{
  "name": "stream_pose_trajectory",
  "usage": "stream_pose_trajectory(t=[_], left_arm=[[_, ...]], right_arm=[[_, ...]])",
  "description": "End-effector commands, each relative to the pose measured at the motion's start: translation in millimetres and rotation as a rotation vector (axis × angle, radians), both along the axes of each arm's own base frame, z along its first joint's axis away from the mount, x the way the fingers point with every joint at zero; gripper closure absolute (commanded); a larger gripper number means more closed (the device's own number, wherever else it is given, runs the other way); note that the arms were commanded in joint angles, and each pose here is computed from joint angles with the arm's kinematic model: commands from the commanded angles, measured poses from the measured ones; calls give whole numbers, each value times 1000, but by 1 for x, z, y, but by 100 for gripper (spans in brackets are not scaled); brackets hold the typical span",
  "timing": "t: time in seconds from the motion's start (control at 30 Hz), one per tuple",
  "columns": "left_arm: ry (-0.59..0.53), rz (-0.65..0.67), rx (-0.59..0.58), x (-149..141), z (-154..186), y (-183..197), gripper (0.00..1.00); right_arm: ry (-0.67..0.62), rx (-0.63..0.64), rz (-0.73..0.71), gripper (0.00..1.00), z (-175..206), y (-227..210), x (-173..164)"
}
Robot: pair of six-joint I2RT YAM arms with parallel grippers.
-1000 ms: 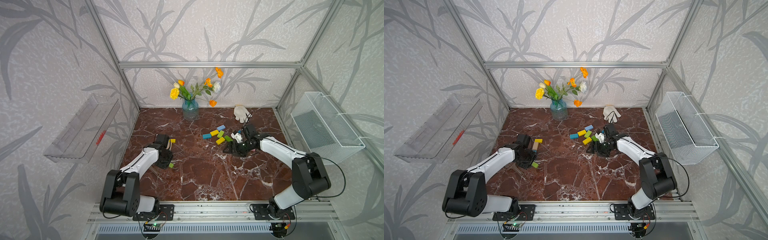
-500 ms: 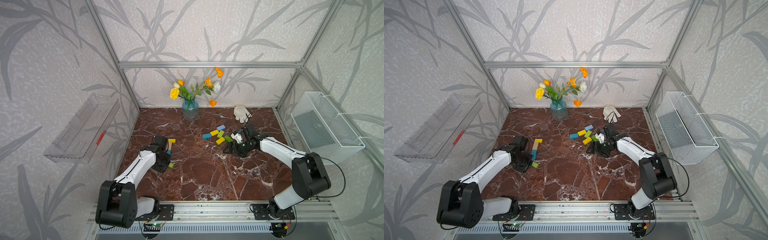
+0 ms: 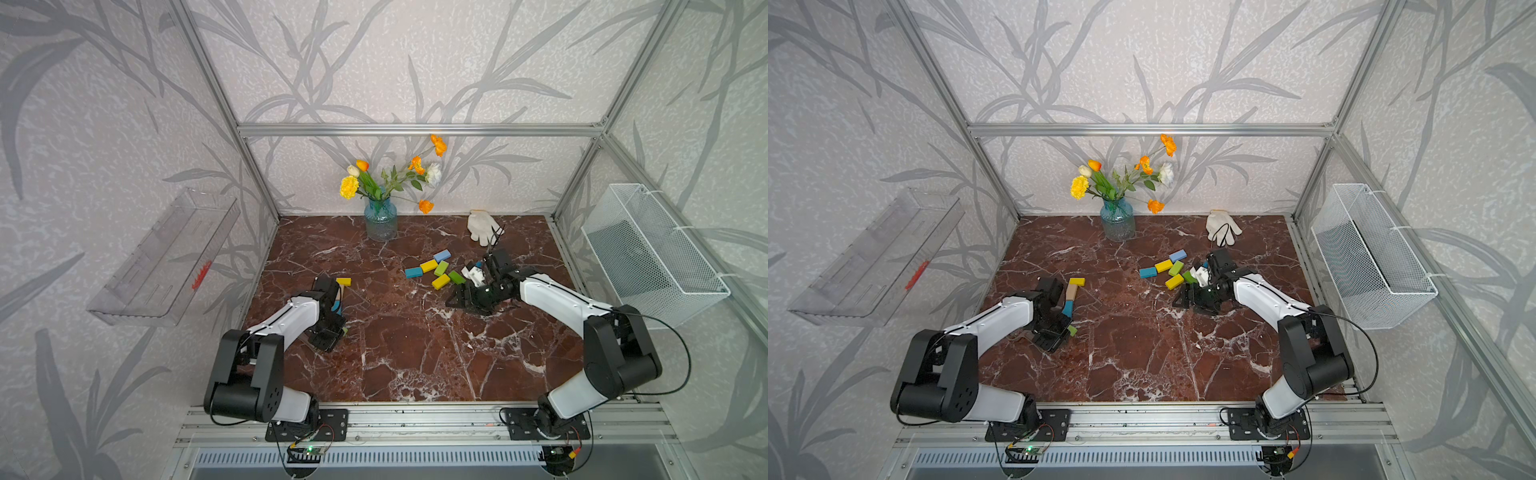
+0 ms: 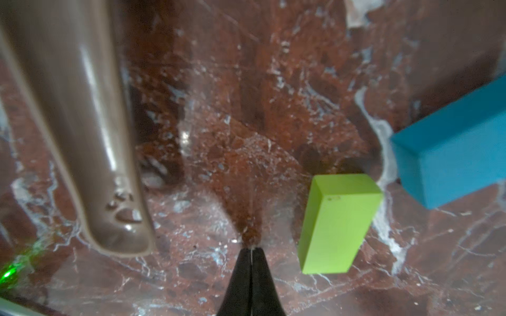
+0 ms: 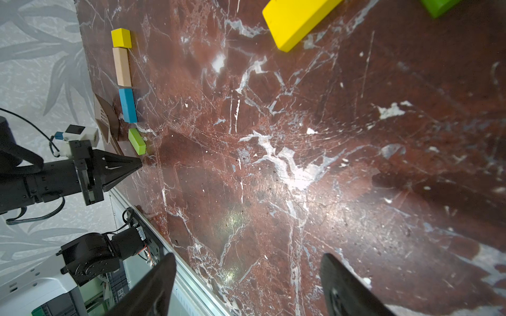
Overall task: Assemble the letter c with building blocks
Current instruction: Adjust the building block at the center of the board.
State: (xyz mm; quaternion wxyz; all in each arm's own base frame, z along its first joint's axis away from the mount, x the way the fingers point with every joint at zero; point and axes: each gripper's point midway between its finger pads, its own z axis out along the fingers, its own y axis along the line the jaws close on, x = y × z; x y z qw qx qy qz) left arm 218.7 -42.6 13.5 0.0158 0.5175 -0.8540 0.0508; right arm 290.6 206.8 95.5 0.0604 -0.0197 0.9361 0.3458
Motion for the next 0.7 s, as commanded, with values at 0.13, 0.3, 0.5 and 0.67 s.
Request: stream_pose_trajectory(t=[0.13,0.3,0.5,0.67], left_arm=[[-26,-3,-6,14,-6,-1,95],[-29,-6,2,23,-6,1,95],[-30,-14,27,31,-3,9,95],[-26,-16,36,30,1,13,95]], right_arm=[[20,1,11,18,-8,0,-4],[24,1,12,18,-9,0,-6],[18,-3,16,18,-6,-1,-8],[23,-2,17,18,-7,-2,-9]])
